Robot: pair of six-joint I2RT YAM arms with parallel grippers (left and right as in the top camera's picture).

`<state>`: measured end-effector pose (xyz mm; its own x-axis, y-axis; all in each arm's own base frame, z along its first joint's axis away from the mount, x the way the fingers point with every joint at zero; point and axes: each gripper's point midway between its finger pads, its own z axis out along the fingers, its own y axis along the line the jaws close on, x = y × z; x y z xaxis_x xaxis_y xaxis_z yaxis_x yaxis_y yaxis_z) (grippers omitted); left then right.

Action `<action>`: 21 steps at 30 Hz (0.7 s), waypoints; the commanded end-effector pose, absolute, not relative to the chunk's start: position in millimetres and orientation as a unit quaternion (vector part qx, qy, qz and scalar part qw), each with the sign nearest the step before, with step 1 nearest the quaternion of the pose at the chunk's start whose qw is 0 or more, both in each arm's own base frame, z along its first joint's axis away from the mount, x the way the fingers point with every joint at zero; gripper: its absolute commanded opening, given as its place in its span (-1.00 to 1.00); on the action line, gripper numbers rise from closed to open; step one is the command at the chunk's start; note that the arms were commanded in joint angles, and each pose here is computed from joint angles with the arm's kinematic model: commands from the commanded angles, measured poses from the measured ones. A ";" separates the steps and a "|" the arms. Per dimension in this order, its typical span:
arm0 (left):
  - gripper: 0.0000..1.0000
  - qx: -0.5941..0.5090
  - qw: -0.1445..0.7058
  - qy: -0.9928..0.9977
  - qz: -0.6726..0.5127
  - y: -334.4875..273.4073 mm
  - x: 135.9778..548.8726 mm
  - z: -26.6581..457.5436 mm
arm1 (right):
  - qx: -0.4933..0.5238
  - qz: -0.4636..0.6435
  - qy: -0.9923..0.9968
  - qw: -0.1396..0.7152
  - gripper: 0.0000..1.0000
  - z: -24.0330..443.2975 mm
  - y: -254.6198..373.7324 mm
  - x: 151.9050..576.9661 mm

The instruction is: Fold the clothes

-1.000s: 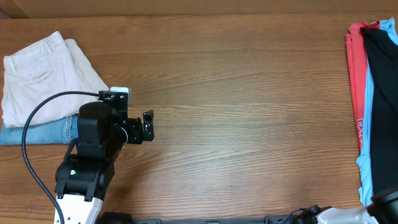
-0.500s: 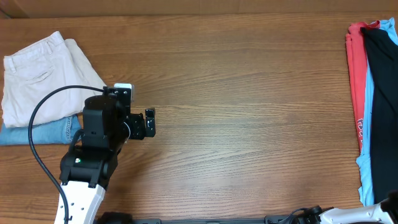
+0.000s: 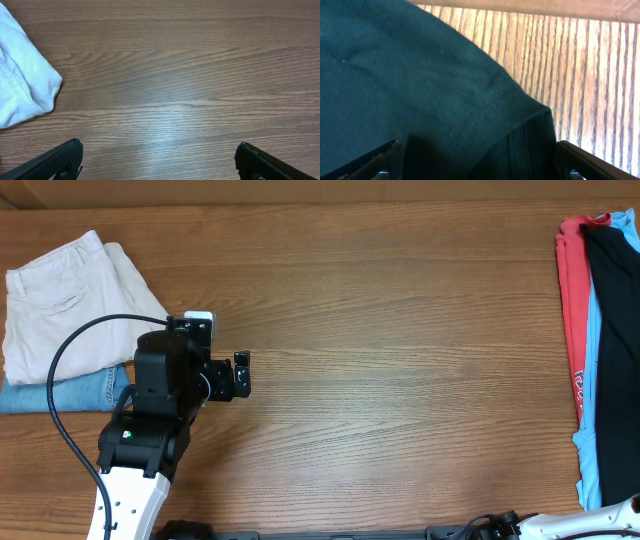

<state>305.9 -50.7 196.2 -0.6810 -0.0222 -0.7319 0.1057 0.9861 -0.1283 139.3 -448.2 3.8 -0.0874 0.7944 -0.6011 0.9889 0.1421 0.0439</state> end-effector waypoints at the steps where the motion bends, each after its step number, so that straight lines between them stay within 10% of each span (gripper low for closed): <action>1: 1.00 0.016 0.413 0.907 -0.086 -50.6 311.1 208.9 | 0.622 -0.200 0.712 0.258 0.93 2.6 -457.8 141.5; 8: 1.00 0.016 0.413 0.907 -0.085 -50.5 311.3 209.0 | 0.621 -0.201 0.711 0.260 -0.91 3.2 -458.8 141.9; 21: 1.00 0.010 0.417 0.904 -0.089 -50.8 313.0 211.1 | 0.536 -0.095 0.709 0.447 -0.92 119.2 -439.5 236.5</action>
